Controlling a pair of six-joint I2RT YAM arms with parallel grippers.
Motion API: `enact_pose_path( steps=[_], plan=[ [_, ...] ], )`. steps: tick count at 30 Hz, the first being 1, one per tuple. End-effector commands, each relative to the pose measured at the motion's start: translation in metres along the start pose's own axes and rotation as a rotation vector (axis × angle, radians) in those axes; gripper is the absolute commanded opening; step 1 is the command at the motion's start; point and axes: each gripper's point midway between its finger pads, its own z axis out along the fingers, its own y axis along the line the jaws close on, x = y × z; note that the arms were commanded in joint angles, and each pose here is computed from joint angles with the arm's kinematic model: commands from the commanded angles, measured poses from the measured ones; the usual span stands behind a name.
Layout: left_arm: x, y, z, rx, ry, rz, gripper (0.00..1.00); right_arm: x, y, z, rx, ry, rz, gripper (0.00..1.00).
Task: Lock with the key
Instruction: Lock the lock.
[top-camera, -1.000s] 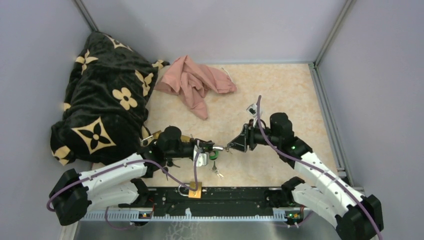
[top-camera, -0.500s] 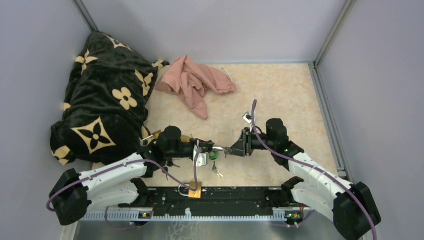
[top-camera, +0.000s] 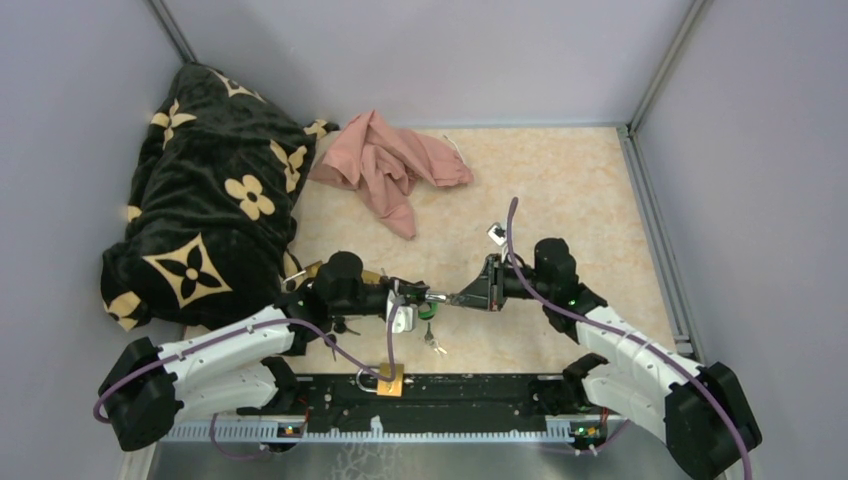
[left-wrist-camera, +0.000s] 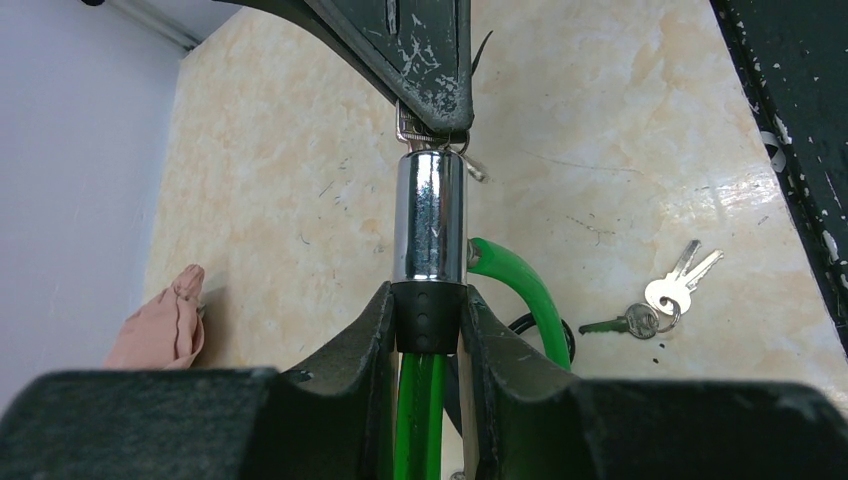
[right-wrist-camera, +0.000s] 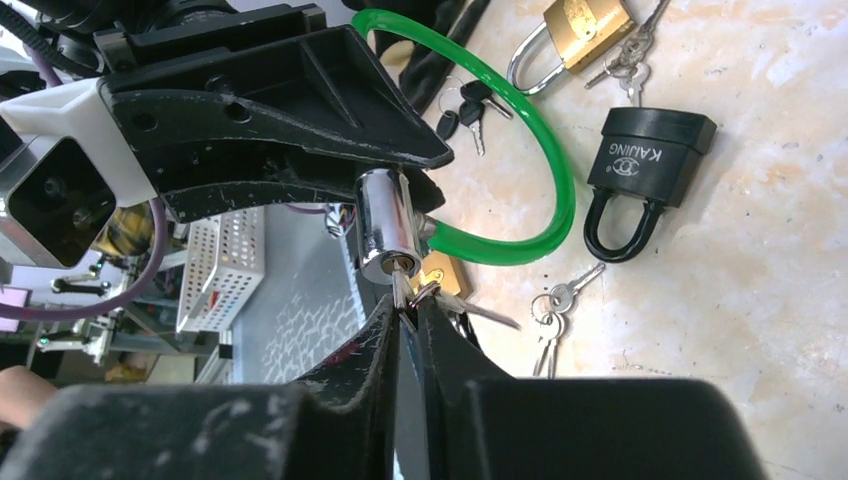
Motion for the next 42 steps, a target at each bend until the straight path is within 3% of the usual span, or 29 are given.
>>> enact_pose_path(
  steps=[1, 7, 13, 17, 26, 31, 34, 42],
  plan=[
    [0.03, -0.037, -0.004, 0.116, 0.099, -0.119, 0.0, -0.017, 0.014, 0.002, -0.051, -0.051, -0.018, 0.0],
    [0.031, -0.035, -0.004, 0.107, 0.099, -0.091, 0.0, -0.014, 0.016, 0.001, -0.034, -0.077, 0.339, 0.0],
    [0.031, -0.034, -0.004, 0.107, 0.097, -0.063, 0.0, -0.027, 0.028, -0.012, -0.103, -0.238, 0.705, 0.0],
    [0.03, -0.036, -0.003, 0.112, 0.088, -0.059, 0.0, -0.036, 0.023, -0.015, -0.084, -0.297, 0.833, 0.0],
    [0.026, -0.039, 0.0, 0.124, 0.069, -0.051, 0.0, -0.048, 0.027, 0.003, -0.103, -0.258, 0.863, 0.0],
    [0.021, -0.039, 0.002, 0.123, 0.045, -0.049, 0.0, -0.058, 0.037, 0.017, -0.115, -0.207, 0.785, 0.0],
    [0.016, -0.037, 0.004, 0.123, 0.024, -0.056, 0.0, -0.054, 0.04, 0.028, -0.104, -0.14, 0.734, 0.0],
    [0.016, -0.04, 0.004, 0.129, 0.024, -0.052, 0.0, -0.046, 0.042, 0.032, -0.145, -0.119, 0.745, 0.0]
  ],
)
